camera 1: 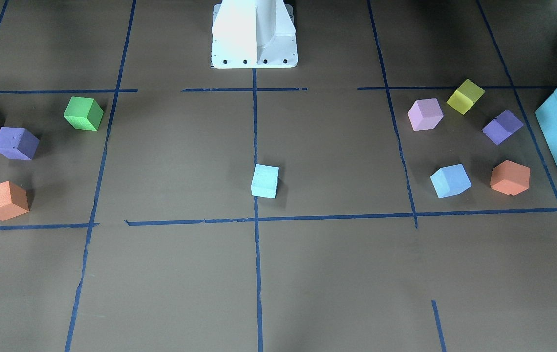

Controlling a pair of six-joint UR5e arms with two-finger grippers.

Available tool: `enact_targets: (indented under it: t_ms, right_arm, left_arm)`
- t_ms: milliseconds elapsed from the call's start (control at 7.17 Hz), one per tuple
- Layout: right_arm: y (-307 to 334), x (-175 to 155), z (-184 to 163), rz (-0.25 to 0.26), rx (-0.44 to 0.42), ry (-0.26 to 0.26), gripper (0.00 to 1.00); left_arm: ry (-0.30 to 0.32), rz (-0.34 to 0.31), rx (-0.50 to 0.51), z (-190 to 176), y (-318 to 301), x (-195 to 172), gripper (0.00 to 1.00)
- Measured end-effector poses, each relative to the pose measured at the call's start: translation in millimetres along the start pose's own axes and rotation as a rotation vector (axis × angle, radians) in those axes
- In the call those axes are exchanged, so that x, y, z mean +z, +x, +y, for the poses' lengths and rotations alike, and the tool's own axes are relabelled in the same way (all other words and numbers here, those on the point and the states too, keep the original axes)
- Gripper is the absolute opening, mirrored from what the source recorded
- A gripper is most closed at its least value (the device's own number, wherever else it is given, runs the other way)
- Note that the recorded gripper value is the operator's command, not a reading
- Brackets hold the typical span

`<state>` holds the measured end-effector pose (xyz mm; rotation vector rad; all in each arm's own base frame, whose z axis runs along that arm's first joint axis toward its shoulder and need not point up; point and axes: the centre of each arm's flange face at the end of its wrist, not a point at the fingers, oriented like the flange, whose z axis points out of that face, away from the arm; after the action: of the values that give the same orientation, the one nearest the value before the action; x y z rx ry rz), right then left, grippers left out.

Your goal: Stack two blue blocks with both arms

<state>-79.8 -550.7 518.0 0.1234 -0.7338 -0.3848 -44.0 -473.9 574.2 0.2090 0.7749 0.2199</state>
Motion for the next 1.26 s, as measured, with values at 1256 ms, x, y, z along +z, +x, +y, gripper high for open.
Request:
enact_targets:
  t_ms: [1256]
  right_arm:
    - [99, -10, 162, -0.078, 0.081, 0.025, 1.00]
  left_arm:
    - [0.003, 0.066, -0.243, -64, 173, 110, 1.00]
